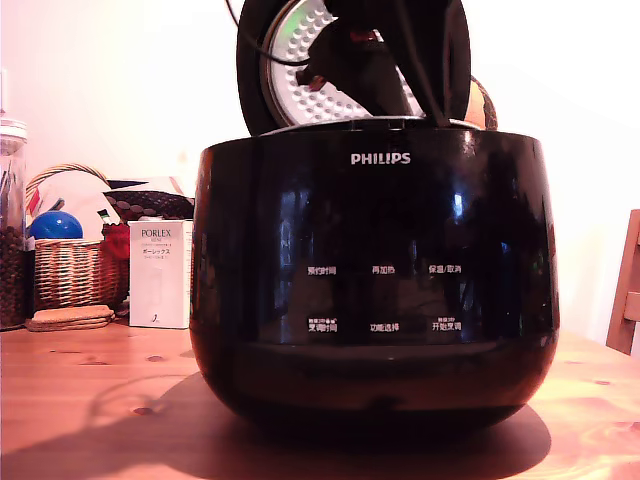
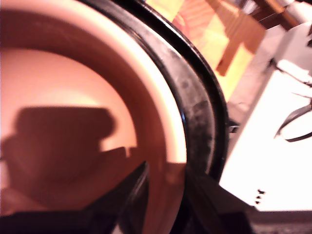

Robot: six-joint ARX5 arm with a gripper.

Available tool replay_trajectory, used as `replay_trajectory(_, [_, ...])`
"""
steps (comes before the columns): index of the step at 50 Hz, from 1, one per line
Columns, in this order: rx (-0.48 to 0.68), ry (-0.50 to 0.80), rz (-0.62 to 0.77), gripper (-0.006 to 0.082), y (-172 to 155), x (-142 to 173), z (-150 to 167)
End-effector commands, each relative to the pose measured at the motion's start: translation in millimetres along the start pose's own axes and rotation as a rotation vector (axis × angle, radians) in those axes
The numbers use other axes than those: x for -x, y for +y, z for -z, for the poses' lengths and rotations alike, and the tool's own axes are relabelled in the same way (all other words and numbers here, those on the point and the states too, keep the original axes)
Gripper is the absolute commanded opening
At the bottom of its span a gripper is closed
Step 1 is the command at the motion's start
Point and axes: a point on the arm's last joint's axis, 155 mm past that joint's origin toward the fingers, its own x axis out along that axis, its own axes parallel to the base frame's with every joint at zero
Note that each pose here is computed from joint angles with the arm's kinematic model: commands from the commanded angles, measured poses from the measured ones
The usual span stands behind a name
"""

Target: Place the pot you are holding inside the rice cooker

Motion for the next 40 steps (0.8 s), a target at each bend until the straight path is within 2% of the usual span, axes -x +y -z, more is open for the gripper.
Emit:
replay_trajectory(1, [0.036,0.017,0.013,0.0207,9.2,-6.3,2.4])
replay_trajectory(9, [0.019,-0.003,0.061,0.0323,-5.2,-1.5,-3.2])
replay_trajectory(16, [-0.001,0.000,0.062,0.0382,-13.0,-3.0,-3.0])
replay_trajectory(30, [-0.016,0.002,0.039,0.0385,-21.0,-4.7,-2.9])
replay_trajectory(40, [-0.004,-0.045,0.039,0.0385,-25.6,8.6,-13.5])
